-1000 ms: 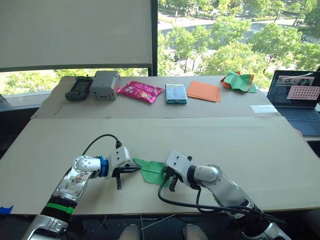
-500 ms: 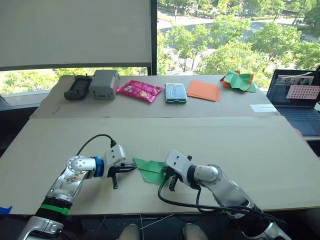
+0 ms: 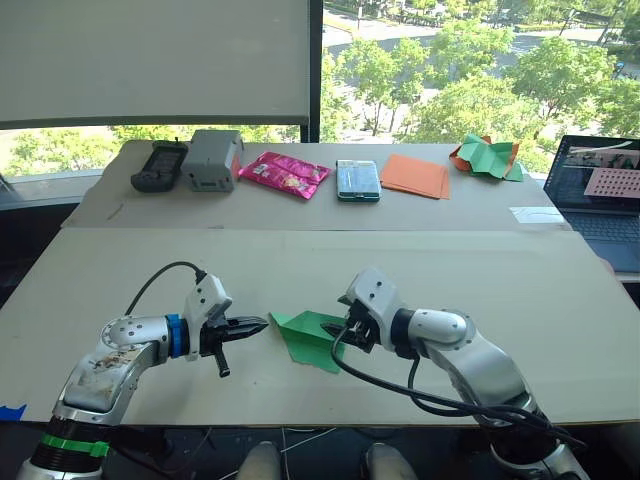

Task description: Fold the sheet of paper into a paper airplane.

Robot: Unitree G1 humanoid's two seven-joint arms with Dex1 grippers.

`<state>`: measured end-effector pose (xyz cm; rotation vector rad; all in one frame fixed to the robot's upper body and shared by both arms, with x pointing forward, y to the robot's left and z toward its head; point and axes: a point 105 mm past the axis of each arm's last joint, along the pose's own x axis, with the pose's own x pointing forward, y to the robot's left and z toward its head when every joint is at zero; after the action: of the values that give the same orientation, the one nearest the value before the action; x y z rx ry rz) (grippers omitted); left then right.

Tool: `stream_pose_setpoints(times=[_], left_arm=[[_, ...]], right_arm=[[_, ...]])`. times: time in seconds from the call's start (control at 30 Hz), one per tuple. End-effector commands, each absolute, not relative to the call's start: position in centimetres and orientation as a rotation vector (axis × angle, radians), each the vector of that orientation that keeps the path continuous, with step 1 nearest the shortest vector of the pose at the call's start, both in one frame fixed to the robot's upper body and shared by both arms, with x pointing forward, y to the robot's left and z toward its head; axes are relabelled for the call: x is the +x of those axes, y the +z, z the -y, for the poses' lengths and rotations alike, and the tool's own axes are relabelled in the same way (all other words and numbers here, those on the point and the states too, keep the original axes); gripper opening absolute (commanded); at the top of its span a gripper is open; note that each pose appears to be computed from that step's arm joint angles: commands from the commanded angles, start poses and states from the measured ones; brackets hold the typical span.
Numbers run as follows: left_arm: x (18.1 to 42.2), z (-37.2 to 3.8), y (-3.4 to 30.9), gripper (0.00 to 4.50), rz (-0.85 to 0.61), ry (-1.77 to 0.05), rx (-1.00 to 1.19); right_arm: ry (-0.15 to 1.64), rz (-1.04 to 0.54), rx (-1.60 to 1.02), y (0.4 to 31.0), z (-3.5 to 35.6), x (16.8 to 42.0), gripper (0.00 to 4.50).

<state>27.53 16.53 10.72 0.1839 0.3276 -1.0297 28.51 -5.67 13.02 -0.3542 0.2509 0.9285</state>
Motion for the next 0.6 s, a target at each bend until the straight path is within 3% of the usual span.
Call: stream_pose_setpoints(times=[0.03,0.3,0.6], left_arm=[[27.5,-16.6,12.6,0.0,-0.258,-1.008,0.169],[27.6,-16.3,12.8,0.0,-0.249,-1.016,0.175],[26.5,-15.5,12.7,0.0,-0.249,-1.016,0.142]], right_arm=[[0.897,-0.211,-0.329,14.7,6.7,28.6,4.46],[0.84,-0.254,-0.329,13.7,8.5,29.5,4.46],[0.954,-0.311,-0.21,12.6,8.1,29.4,4.46]])
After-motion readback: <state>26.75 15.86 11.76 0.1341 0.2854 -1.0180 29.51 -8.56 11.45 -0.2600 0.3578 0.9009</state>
